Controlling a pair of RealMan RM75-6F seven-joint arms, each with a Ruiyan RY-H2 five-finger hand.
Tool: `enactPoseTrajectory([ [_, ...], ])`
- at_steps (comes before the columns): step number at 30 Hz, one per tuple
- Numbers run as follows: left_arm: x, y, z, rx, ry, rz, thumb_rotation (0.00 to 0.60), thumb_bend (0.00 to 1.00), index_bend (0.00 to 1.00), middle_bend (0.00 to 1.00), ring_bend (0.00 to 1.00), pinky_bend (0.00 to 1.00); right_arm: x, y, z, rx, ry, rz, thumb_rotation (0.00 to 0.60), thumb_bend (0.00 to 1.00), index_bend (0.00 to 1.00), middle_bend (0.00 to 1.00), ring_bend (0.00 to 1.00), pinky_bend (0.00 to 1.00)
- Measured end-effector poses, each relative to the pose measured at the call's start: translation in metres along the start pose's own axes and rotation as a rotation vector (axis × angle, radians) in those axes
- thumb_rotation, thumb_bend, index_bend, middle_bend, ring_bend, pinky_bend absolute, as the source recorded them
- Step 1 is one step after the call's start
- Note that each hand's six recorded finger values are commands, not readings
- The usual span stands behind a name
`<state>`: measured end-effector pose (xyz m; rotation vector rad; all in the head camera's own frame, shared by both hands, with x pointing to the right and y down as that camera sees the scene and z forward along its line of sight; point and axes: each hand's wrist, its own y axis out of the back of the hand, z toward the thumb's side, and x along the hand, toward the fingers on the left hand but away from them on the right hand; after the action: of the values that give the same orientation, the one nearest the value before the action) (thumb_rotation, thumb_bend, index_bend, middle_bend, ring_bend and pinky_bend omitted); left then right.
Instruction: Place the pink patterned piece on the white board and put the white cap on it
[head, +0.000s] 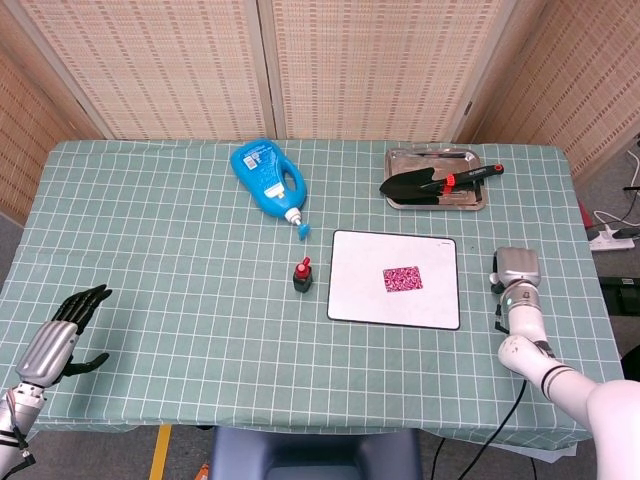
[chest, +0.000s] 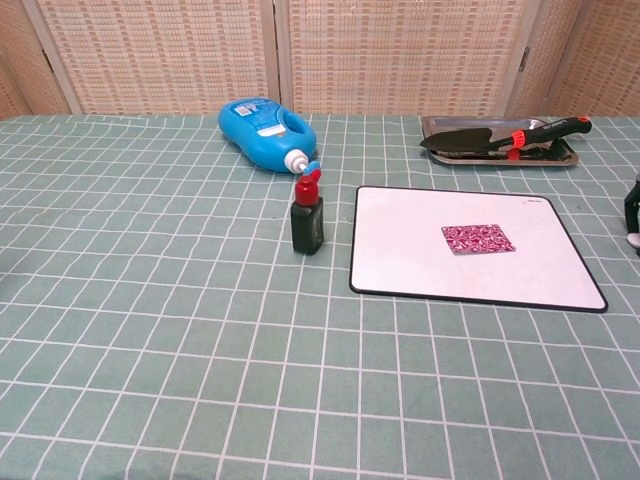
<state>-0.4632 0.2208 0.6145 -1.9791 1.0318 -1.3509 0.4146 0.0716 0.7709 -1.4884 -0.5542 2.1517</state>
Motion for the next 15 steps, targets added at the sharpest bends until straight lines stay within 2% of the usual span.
enactPoseTrajectory([
  [10, 0.000, -0.001, 0.000, -0.007, -0.003, -0.009, 0.600, 0.18, 0.00, 0.00, 0.00, 0.00, 0.005, 0.007, 0.005, -0.019, 0.021, -0.013, 0.600, 0.24, 0.53, 0.76, 0.73, 0.66],
  [15, -0.001, 0.001, 0.000, -0.009, -0.002, -0.010, 0.600, 0.18, 0.00, 0.00, 0.00, 0.00, 0.014, 0.015, 0.023, -0.031, 0.092, -0.037, 0.600, 0.24, 0.54, 0.76, 0.73, 0.66],
])
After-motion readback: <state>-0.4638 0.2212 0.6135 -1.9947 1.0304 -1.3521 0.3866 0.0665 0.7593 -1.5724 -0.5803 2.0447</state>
